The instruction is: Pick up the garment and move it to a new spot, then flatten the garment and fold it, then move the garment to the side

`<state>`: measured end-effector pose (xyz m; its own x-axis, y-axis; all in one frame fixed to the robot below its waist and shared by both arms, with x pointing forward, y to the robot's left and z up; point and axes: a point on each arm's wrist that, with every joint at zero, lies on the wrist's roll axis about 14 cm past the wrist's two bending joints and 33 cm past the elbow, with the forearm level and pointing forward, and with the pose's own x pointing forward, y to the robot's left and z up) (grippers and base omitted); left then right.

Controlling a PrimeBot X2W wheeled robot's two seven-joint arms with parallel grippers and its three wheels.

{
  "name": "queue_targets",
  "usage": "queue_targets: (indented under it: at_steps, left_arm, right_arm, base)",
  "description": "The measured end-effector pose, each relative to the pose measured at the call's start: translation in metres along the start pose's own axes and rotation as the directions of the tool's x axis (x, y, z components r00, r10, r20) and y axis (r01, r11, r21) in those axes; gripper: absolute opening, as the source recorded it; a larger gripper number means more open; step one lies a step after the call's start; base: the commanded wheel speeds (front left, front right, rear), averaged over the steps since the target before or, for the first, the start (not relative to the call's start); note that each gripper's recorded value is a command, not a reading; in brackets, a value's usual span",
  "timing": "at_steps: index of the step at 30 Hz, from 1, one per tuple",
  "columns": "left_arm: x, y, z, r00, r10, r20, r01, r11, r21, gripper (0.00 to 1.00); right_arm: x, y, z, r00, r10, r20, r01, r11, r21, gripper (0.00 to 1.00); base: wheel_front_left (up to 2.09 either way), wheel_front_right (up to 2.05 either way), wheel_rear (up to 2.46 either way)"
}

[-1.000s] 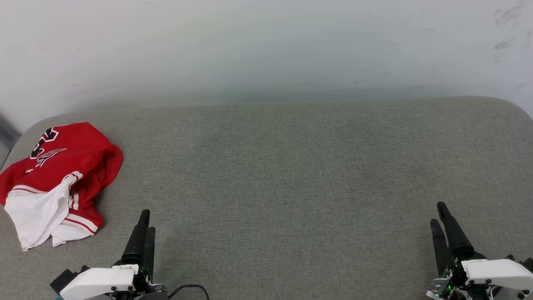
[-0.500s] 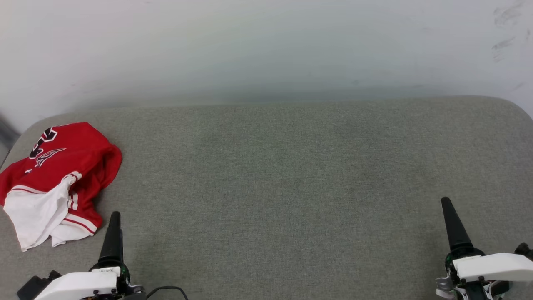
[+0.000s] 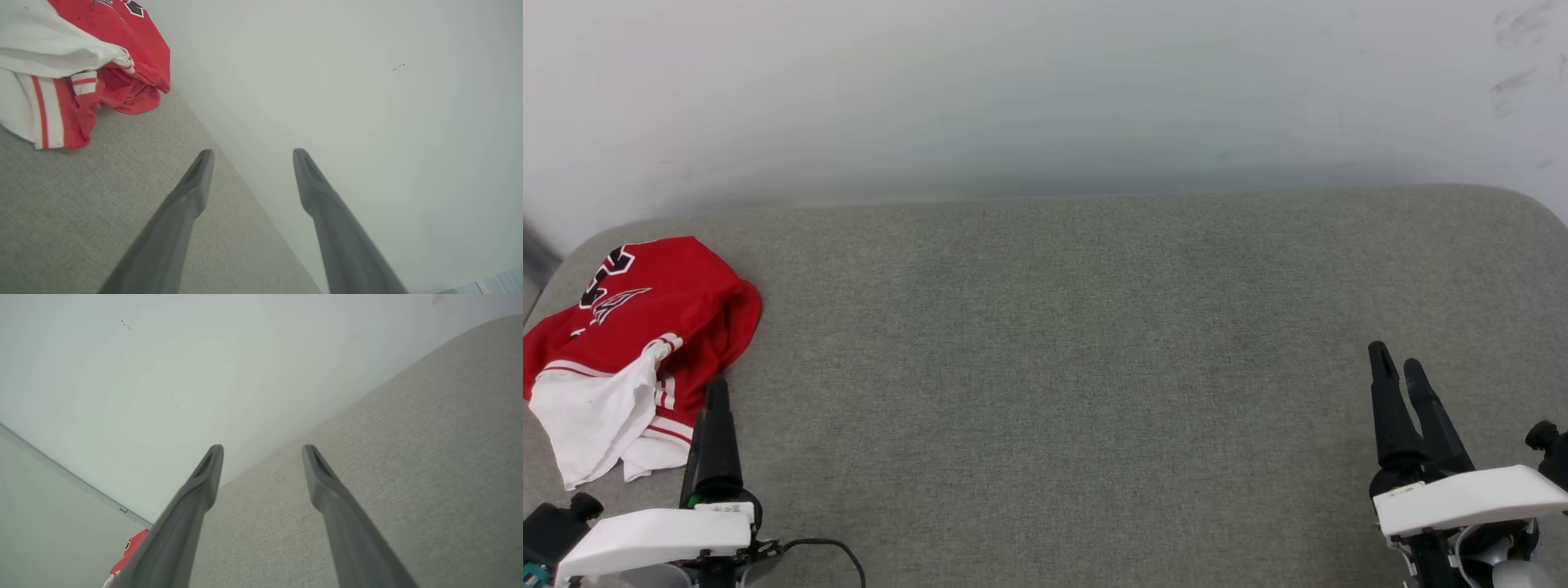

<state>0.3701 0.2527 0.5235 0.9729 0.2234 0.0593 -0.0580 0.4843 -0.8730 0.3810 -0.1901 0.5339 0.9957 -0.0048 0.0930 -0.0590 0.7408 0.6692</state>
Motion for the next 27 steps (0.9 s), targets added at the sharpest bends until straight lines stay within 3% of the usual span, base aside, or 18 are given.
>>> queue_targets:
  at_steps: [5, 9, 15, 27]
  left_arm:
    - [-0.001, -0.017, -0.009, 0.999, -0.049, -0.025, 0.051, 0.991, 0.123, 1.0]
    - [-0.003, -0.032, -0.014, 0.996, -0.085, -0.035, 0.091, 0.966, 0.244, 1.0]
    - [-0.008, -0.05, -0.034, 0.988, -0.132, -0.085, 0.155, 0.912, 0.381, 1.0]
    - [-0.017, -0.063, -0.061, 0.971, -0.18, -0.156, 0.237, 0.795, 0.558, 1.0]
  right_arm:
    - [0.002, 0.014, 0.003, 0.999, 0.048, 0.008, -0.047, 0.989, -0.138, 1.0]
    - [0.002, 0.021, 0.002, 0.997, 0.074, 0.007, -0.07, 0.972, -0.223, 1.0]
    - [0.002, 0.028, 0.001, 0.995, 0.103, 0.004, -0.096, 0.936, -0.339, 1.0]
    - [0.0, 0.034, 0.0, 0.991, 0.136, 0.0, -0.118, 0.858, -0.5, 1.0]
  base:
    - [0.0, 0.0, 0.0]
    - [0.0, 0.0, 0.0]
    - [0.0, 0.0, 0.0]
    - [0.0, 0.0, 0.0]
